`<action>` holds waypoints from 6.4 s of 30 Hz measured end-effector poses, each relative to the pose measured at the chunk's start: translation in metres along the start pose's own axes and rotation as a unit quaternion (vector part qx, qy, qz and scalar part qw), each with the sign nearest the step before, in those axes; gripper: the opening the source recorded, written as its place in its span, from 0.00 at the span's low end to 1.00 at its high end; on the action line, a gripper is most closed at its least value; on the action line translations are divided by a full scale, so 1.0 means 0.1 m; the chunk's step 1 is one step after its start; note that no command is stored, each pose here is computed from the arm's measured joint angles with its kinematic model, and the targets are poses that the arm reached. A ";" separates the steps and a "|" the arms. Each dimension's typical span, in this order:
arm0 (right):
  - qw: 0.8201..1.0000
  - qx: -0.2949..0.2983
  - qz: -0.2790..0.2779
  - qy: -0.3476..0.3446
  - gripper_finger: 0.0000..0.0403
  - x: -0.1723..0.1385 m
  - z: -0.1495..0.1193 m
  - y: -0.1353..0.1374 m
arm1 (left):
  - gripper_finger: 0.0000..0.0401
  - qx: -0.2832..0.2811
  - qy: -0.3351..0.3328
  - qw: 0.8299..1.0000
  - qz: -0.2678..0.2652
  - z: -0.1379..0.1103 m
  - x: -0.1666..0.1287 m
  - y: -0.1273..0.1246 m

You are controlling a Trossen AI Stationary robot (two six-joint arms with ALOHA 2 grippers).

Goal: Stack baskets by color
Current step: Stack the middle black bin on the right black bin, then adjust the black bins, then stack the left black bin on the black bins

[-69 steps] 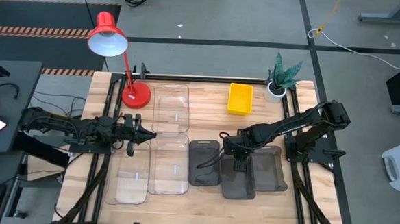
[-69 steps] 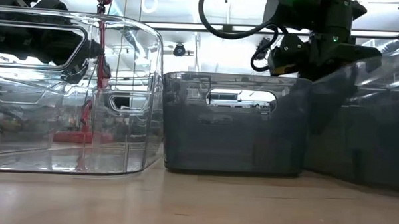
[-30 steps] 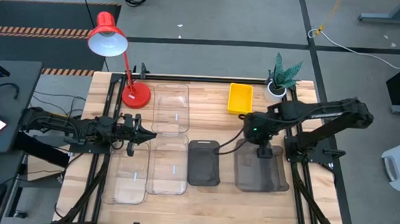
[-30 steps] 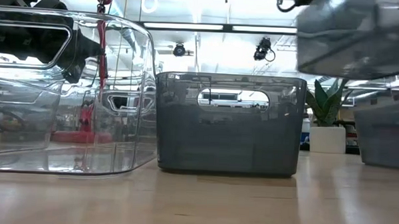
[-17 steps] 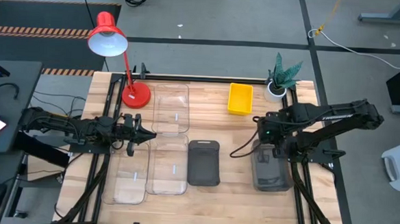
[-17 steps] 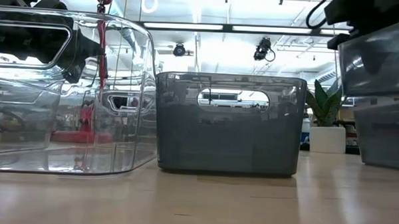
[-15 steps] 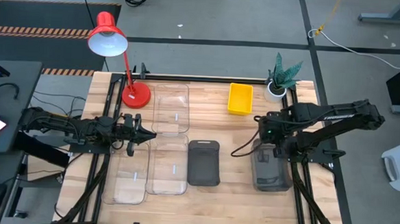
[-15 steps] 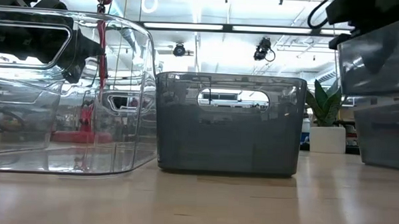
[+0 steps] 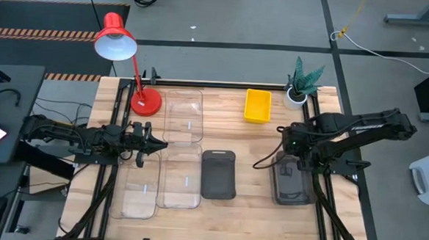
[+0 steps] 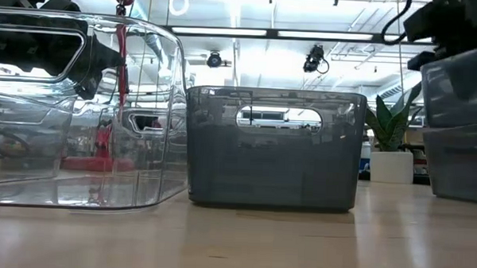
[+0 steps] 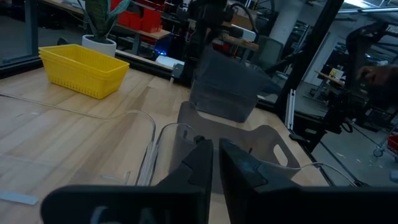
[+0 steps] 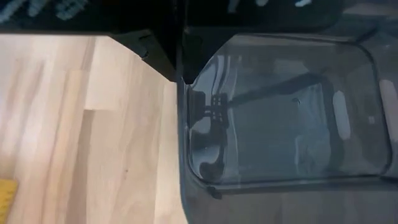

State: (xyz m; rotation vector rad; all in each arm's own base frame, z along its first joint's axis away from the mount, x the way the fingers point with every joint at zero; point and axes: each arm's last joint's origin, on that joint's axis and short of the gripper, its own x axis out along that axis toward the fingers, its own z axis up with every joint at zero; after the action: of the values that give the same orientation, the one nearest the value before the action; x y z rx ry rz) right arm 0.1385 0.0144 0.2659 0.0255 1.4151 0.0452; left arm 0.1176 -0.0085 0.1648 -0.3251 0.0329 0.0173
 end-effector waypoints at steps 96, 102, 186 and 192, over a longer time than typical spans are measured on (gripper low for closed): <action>0.946 0.319 -0.048 -0.041 0.55 0.36 0.94 -0.43 | 0.07 0.000 -0.001 1.000 0.000 0.00 0.00 0.00; 0.958 0.257 -0.063 -0.106 0.55 0.12 1.20 -0.39 | 0.08 0.000 -0.001 1.000 0.000 0.00 0.00 0.00; 0.999 0.044 -0.010 -0.027 0.12 1.31 2.38 -0.20 | 0.06 0.000 -0.001 1.000 0.000 0.00 0.00 0.00; 0.999 0.040 -0.003 -0.030 0.03 1.21 2.35 -0.20 | 0.08 0.000 -0.001 1.000 0.000 0.00 0.00 0.00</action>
State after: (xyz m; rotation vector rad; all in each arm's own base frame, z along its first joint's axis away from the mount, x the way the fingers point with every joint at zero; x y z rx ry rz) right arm 0.3900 0.0027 0.1823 0.0884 1.3568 -0.0177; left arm 0.1176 -0.0085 0.1649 -0.3251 0.0310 0.0176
